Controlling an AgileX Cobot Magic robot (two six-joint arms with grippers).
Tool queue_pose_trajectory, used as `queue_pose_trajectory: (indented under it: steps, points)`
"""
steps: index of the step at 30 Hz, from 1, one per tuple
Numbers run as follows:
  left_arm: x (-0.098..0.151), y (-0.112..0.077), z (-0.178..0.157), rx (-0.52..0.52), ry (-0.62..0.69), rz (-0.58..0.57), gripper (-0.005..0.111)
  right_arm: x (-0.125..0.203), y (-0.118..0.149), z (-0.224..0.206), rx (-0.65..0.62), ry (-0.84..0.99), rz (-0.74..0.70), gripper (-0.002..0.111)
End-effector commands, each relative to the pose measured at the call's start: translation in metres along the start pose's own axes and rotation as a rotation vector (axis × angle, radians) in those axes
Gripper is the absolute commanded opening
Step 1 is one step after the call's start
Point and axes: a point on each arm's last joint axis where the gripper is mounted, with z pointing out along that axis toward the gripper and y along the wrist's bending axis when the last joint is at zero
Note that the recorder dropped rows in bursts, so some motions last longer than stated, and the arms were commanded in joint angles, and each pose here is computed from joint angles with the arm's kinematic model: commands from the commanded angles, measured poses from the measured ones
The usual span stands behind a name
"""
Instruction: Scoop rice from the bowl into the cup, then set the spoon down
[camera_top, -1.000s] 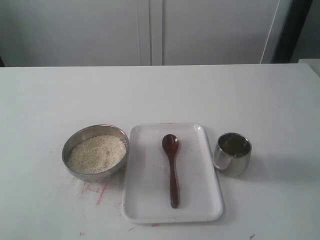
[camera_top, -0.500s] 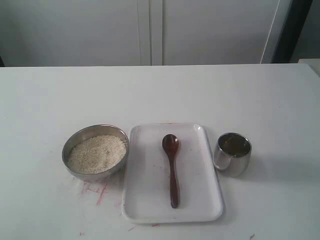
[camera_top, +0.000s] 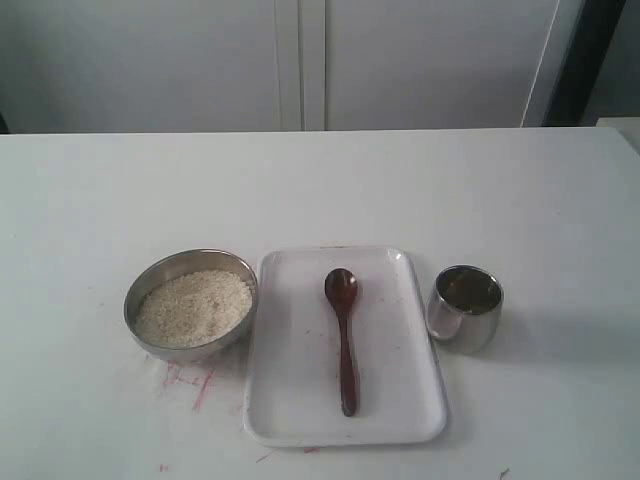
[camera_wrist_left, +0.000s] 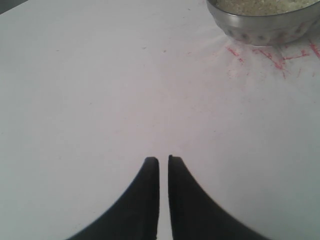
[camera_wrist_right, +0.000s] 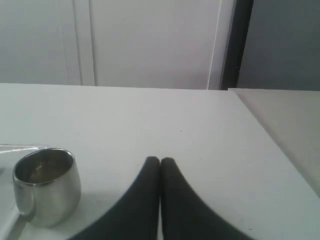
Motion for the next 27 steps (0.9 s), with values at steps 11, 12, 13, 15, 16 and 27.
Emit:
queue_pose_trajectory:
  steps: [11,12,13,15,16,27]
  points:
    - [0.0072,-0.0022,0.0013,0.021,0.061,-0.01,0.014,-0.0001,0.0042,-0.0003,-0.044,-0.017,-0.055,0.0]
    - [0.0072,-0.0022,0.0013,0.021,0.061,-0.01,0.014,-0.0001,0.0039,-0.0003,-0.041,-0.017,-0.057,0.0]
    - [0.0072,-0.0022,0.0013,0.021,0.061,-0.01,0.014,0.0001,0.0037,-0.0003,-0.038,-0.014,-0.049,0.0]
    - [0.0072,-0.0022,0.0013,0.021,0.061,-0.01,0.014,0.0005,0.0033,-0.0002,-0.034,-0.01,-0.048,0.0]
    - [0.0072,-0.0022,0.0013,0.021,0.061,-0.01,0.014,0.0005,0.0032,-0.0002,-0.033,-0.01,-0.05,0.0]
    - [0.0072,-0.0022,0.0013,0.021,0.061,-0.01,0.014,0.0049,0.0032,-0.0003,-0.034,0.038,-0.05,0.0]
